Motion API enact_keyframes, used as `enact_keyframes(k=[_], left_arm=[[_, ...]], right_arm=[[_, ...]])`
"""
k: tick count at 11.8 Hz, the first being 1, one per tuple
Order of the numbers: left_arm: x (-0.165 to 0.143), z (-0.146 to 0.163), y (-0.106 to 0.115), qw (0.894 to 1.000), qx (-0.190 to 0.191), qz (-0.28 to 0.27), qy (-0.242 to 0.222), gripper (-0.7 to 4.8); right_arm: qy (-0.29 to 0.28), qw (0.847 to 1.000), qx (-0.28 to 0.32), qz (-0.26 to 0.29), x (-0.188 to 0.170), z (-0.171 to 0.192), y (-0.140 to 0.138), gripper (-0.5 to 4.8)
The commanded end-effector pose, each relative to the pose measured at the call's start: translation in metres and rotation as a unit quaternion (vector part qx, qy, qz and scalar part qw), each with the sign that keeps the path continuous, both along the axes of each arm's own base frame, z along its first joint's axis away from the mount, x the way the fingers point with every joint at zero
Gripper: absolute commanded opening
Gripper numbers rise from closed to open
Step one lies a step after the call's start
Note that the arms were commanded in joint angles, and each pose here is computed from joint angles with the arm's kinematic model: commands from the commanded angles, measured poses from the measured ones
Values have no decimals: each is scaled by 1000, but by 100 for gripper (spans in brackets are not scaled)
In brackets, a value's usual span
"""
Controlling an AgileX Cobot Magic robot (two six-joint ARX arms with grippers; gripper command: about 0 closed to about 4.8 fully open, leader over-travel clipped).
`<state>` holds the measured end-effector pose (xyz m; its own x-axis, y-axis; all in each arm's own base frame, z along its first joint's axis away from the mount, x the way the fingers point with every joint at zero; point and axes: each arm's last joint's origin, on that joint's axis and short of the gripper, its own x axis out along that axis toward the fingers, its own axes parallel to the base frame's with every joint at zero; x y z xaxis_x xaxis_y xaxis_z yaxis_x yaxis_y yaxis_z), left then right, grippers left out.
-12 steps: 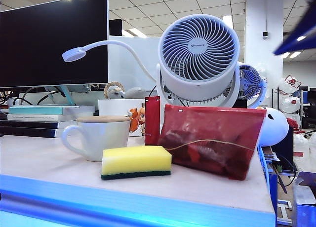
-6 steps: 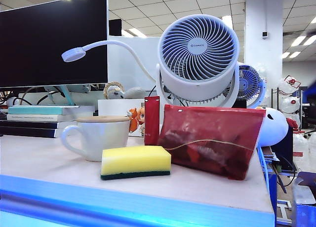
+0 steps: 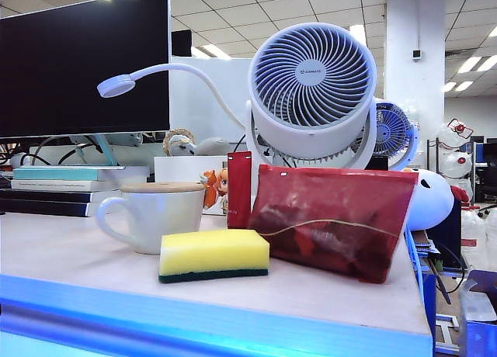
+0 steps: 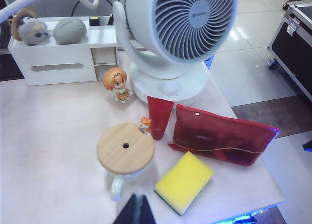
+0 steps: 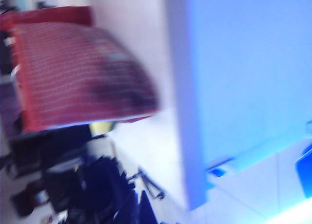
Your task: Open the drawer, place the cleaning sponge inside, then close the drawer.
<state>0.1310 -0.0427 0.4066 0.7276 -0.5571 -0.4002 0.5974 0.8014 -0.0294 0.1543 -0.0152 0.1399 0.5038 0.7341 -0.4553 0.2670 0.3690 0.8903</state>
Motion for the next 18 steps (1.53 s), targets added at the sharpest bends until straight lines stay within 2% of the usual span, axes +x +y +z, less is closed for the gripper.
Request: enact_keyframes(k=[1, 2, 3, 6, 7, 8, 10, 12, 15, 18], left_arm=[[-2, 6, 0, 1000, -2, -5, -16, -5], [-2, 7, 0, 1000, -3, -5, -18, -5], [-2, 7, 0, 1000, -3, -5, -20, -5], [-2, 7, 0, 1000, -4, -6, -19, -5], [-2, 7, 0, 1000, -4, -6, -19, -5], [-2, 7, 0, 1000, -7, -14, -18, -5], [-2, 8, -1, 999, -12, -23, -20, -5], [-2, 8, -1, 999, -12, -23, -20, -5], [-2, 8, -1, 999, -12, -24, -19, -5], [-2, 8, -1, 999, -12, -23, -19, -5]], right_arm=[[3, 1000, -23, -14, -1, -4, 0, 122], [0, 1000, -24, -13, -1, -3, 0, 346], [-3, 1000, -24, -12, 0, -3, 0, 479], [-17, 1000, -8, 1, 1, -1, 0, 479], [-11, 1000, 16, 9, 0, 0, 1, 479], [-22, 1000, 9, 14, 0, 0, 1, 479], [-2, 998, 46, 35, -3, -10, 3, 479], [14, 993, 99, 61, -5, -37, 5, 479], [21, 992, 105, 69, 3, -55, 4, 479], [9, 986, 103, 128, 10, -62, 21, 479]])
